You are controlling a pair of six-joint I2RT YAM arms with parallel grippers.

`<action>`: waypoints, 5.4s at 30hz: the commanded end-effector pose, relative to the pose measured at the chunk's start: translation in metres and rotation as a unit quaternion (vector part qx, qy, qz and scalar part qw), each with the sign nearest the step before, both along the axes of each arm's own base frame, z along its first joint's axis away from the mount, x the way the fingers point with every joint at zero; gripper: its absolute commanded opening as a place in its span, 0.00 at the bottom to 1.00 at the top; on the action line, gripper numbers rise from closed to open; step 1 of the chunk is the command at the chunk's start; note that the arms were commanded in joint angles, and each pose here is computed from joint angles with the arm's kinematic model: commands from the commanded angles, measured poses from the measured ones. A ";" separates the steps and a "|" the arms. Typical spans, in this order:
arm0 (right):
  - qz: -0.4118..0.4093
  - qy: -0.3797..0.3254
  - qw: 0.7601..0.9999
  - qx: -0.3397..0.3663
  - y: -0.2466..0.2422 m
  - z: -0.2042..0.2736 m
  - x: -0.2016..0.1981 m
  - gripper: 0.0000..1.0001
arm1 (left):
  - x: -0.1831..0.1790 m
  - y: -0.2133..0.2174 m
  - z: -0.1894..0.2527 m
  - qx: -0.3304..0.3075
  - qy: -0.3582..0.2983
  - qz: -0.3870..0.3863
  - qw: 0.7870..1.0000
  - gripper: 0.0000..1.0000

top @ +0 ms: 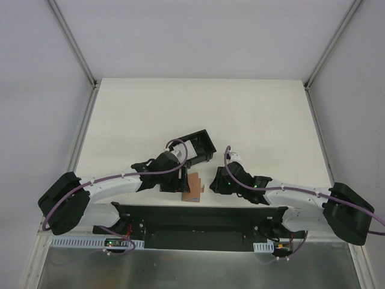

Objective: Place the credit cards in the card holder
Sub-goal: Close the card holder at the corner of the board.

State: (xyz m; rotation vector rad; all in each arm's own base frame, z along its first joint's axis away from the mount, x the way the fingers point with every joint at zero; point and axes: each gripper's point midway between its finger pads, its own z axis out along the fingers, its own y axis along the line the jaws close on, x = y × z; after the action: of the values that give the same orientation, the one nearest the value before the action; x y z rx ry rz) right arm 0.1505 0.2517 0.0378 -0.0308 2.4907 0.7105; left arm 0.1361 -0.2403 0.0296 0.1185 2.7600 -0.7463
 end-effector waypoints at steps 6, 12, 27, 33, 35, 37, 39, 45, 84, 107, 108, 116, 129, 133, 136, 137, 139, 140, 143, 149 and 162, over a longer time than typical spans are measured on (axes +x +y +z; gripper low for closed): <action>0.015 0.002 0.999 0.042 0.029 0.018 0.008 0.32 | -0.003 0.005 -0.008 0.022 0.003 -0.004 1.000 0.70; 0.018 0.005 0.999 0.040 0.031 0.016 0.008 0.32 | 0.006 0.005 -0.005 -0.002 -0.006 0.061 0.998 0.77; 0.022 0.010 0.999 0.038 0.033 0.014 0.007 0.31 | 0.012 0.025 0.000 -0.035 -0.052 0.131 0.989 0.73; 0.026 0.012 0.999 0.038 0.034 0.013 0.006 0.31 | 0.017 0.017 0.000 -0.024 -0.048 0.118 0.992 0.72; 0.025 0.012 0.999 0.038 0.034 0.013 0.006 0.30 | 0.018 0.014 0.000 -0.021 -0.046 0.111 0.993 0.72; 0.024 0.011 0.999 0.037 0.034 0.013 0.007 0.30 | 0.018 0.011 0.001 -0.020 -0.045 0.100 0.994 0.72; 0.024 0.012 0.999 0.038 0.034 0.013 0.006 0.30 | 0.018 0.009 0.001 -0.018 -0.044 0.093 0.995 0.71; 0.027 0.012 0.999 0.039 0.035 0.014 0.006 0.30 | 0.007 0.009 -0.009 -0.012 -0.021 0.073 0.997 0.64; 0.034 0.011 0.998 0.050 0.042 0.017 0.006 0.28 | -0.012 0.005 -0.027 0.029 -0.004 -0.003 1.000 0.53; 0.034 0.015 0.998 0.045 0.040 0.013 0.005 0.27 | 0.026 0.005 -0.002 0.025 -0.077 0.074 0.994 0.64; 0.034 0.014 0.998 0.045 0.040 0.013 0.005 0.27 | 0.026 0.004 -0.003 0.027 -0.076 0.070 0.994 0.63; 0.004 -0.014 0.999 0.050 0.025 0.018 0.011 0.28 | 0.019 0.006 -0.018 0.047 -0.057 0.049 0.996 0.59; 0.026 0.009 0.998 0.056 0.036 0.012 0.005 0.26 | 0.008 0.007 -0.029 0.058 -0.037 0.017 0.997 0.50; 0.034 0.015 0.998 0.057 0.040 0.010 0.003 0.26 | 0.006 0.008 -0.029 0.056 -0.035 0.017 0.998 0.49; 0.039 0.018 0.997 0.060 0.043 0.010 0.003 0.26 | 0.005 0.007 -0.026 0.049 -0.039 0.014 0.998 0.53; 0.040 0.020 0.997 0.060 0.044 0.010 0.002 0.26 | 0.004 0.006 -0.025 0.047 -0.041 0.008 0.998 0.53; 0.042 0.022 0.997 0.061 0.046 0.009 0.002 0.26 | 0.001 0.000 -0.020 0.033 -0.043 -0.011 0.998 0.53; 0.043 0.025 0.997 0.063 0.047 0.010 0.002 0.26 | 0.000 0.000 -0.020 0.030 -0.044 -0.019 0.998 0.54; 0.046 0.028 0.996 0.067 0.051 0.010 0.002 0.25 | -0.005 -0.002 -0.021 0.025 -0.040 -0.036 0.998 0.53; 0.055 0.040 0.995 0.073 0.055 0.008 -0.002 0.25 | -0.011 0.000 -0.028 0.029 -0.037 -0.058 0.997 0.45; 0.067 0.044 0.994 0.076 0.063 0.010 -0.004 0.21 | -0.022 0.006 -0.041 0.044 -0.013 -0.052 0.998 0.43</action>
State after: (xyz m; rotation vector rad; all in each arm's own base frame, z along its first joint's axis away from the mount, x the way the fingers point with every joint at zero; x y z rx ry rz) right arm 0.1396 0.2932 0.0277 -0.1111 2.5797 0.8828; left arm 0.1454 -0.2612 0.0223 0.2610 2.6143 -0.7683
